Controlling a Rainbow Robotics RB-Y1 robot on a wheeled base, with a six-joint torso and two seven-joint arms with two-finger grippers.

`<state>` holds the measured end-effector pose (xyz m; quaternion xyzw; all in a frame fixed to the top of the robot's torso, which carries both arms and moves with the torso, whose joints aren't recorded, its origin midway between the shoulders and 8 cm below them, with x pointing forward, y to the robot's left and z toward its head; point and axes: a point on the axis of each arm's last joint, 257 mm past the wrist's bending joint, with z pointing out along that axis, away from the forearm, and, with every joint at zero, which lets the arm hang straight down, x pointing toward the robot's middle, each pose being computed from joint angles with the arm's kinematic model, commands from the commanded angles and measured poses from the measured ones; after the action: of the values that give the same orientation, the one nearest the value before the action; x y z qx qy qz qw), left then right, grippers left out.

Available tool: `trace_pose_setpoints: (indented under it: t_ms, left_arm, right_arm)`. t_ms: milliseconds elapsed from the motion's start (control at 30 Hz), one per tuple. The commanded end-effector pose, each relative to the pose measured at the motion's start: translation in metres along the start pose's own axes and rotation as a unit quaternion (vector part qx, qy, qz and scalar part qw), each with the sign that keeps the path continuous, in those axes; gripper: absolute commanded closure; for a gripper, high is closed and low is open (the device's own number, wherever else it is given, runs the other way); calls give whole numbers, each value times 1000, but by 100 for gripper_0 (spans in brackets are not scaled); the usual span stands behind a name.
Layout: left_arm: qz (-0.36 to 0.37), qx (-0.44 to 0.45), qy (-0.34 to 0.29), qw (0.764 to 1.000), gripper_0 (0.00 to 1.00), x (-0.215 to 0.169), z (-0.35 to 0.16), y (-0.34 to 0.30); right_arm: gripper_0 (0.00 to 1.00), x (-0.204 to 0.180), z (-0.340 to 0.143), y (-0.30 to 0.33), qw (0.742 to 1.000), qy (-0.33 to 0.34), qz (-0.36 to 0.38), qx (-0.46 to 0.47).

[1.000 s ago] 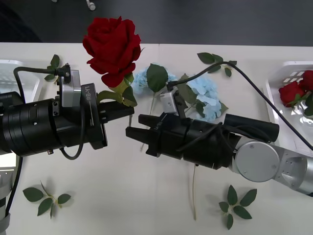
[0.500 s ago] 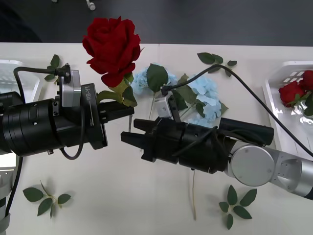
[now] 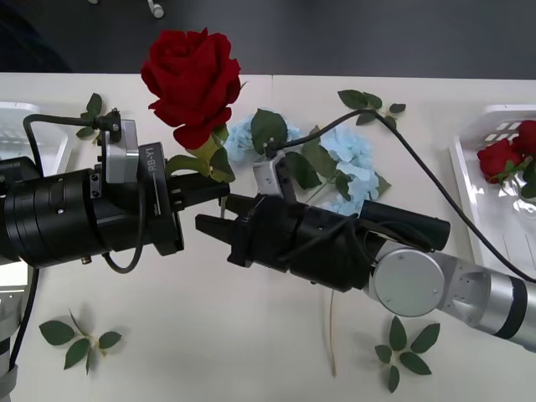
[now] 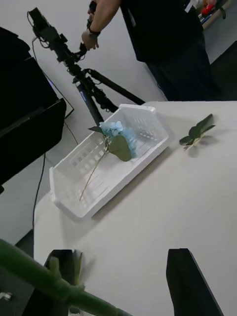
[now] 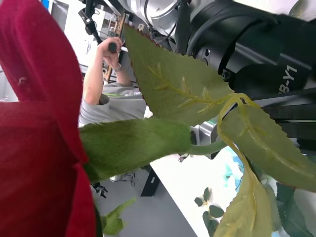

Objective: Put the red flowers into the right box and the blue flowers into the left box

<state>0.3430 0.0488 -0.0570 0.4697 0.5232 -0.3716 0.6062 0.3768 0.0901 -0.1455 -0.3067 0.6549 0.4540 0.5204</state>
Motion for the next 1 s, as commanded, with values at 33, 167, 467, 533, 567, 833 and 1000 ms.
trace_pose_setpoints:
  t_ms: [33, 167, 467, 533, 567, 833, 1000]
  left_arm:
    - [32, 9, -6, 999, 100, -12, 2, -8]
    - [32, 9, -6, 999, 100, -12, 2, -8]
    - [32, 9, -6, 999, 100, -12, 2, -8]
    - [32, 9, -6, 999, 100, -12, 2, -8]
    - [32, 9, -6, 999, 100, -12, 2, -8]
    - [32, 9, -6, 999, 100, -12, 2, -8]
    - [32, 9, -6, 999, 100, -12, 2, -8]
  right_arm:
    - [45, -27, 10, 3, 995, -19, -100, -8]
    - [45, -27, 10, 0, 990, -19, -139, -3]
    - [46, -27, 12, 3, 991, -20, -134, -7]
    - [46, -26, 14, 6, 991, -21, -129, -9]
    - [53, -25, 14, 7, 992, -20, -128, -10]
    - [100, -21, 14, 10, 992, -20, -123, -10]
    - [100, -22, 15, 10, 992, -23, -120, -9]
